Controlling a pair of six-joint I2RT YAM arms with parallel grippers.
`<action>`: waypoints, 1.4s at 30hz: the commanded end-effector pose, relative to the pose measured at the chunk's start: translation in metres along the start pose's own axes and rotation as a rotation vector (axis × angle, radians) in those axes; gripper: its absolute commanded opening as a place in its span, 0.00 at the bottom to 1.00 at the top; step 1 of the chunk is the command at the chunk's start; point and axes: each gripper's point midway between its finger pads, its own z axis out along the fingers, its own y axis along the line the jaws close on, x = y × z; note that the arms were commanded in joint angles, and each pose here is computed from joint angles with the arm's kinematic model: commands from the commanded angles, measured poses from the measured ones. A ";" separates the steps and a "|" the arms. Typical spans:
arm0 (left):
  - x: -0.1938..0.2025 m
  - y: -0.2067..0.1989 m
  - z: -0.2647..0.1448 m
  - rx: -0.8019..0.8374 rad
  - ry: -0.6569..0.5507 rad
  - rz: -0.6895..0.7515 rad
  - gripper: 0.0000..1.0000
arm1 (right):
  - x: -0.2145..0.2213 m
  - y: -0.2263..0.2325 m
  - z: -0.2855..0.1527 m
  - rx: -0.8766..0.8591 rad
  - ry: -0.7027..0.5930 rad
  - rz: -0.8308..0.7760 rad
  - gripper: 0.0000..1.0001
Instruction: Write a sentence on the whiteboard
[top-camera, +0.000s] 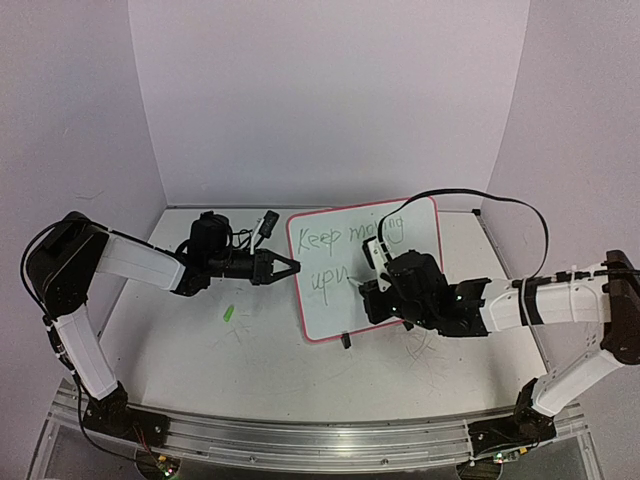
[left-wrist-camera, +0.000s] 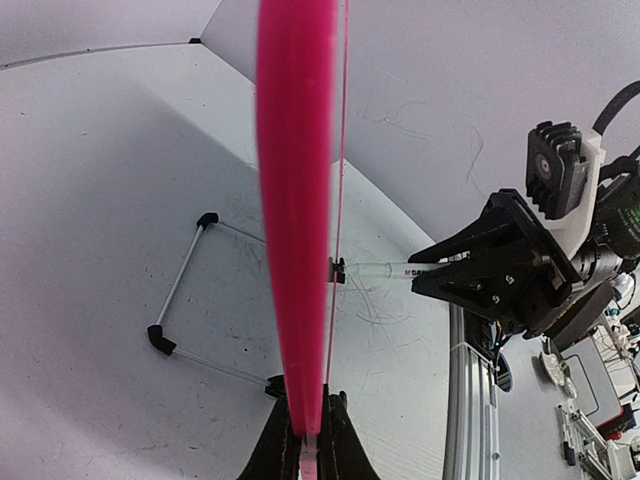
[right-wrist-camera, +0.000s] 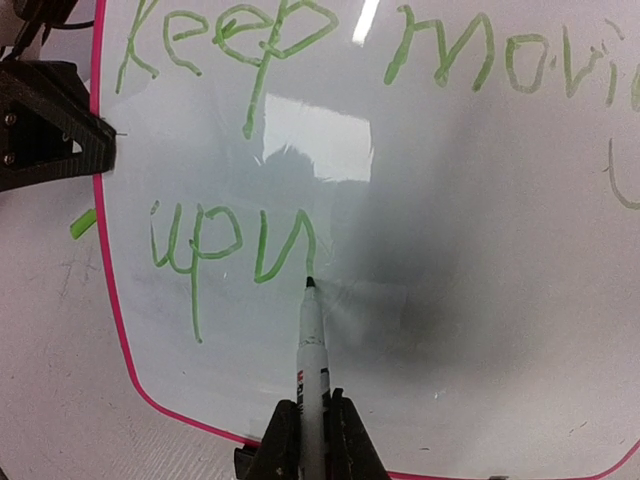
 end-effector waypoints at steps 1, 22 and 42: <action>-0.015 -0.002 -0.003 -0.021 -0.025 0.065 0.00 | -0.027 -0.007 0.003 0.063 -0.062 0.005 0.00; -0.014 0.000 -0.003 -0.028 -0.024 0.071 0.00 | -0.042 -0.011 -0.005 0.047 -0.092 0.017 0.00; -0.016 0.000 -0.003 -0.031 -0.026 0.073 0.00 | -0.027 -0.014 -0.024 -0.023 -0.087 0.007 0.00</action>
